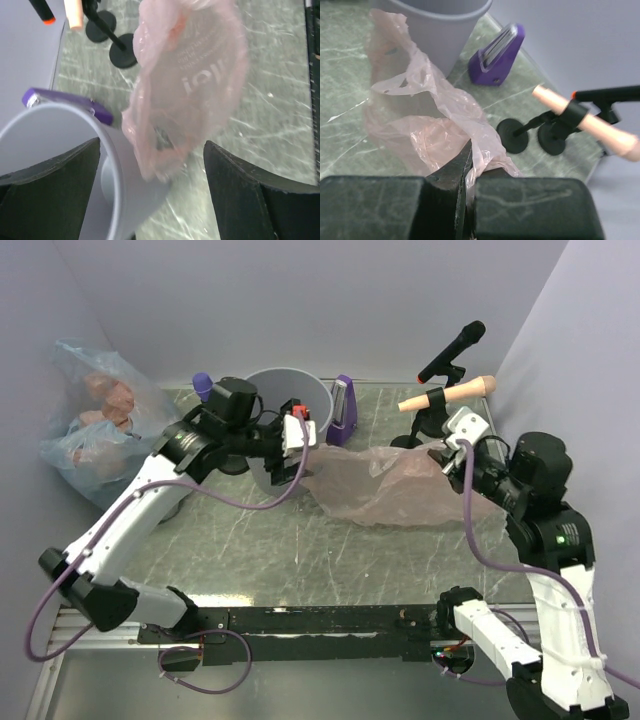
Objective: Put the trash bags into the trash bin
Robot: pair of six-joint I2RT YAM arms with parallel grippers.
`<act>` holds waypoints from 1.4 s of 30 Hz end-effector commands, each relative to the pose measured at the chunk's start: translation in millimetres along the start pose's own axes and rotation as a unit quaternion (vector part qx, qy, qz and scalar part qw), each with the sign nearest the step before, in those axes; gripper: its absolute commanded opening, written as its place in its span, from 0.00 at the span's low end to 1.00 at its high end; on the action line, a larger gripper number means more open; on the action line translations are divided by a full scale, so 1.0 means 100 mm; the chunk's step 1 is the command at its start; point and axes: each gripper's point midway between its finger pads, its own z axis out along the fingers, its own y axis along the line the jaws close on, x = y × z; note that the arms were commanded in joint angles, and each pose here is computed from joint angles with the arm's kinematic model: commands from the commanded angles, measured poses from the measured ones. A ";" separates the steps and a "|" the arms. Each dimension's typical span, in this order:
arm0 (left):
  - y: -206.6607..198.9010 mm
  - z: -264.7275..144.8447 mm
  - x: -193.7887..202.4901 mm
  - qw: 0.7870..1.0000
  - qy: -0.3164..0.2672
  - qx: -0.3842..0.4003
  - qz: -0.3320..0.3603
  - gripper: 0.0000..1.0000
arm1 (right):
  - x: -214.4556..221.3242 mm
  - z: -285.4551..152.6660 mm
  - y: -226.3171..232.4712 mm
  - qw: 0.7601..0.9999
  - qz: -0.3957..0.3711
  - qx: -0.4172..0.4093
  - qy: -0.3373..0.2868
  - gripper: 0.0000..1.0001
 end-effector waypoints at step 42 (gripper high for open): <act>1.91 -2.07 -3.07 0.721 -0.512 -0.463 0.061 0.01 | -3.02 -0.96 -1.29 0.825 -0.284 0.307 -0.379 0.00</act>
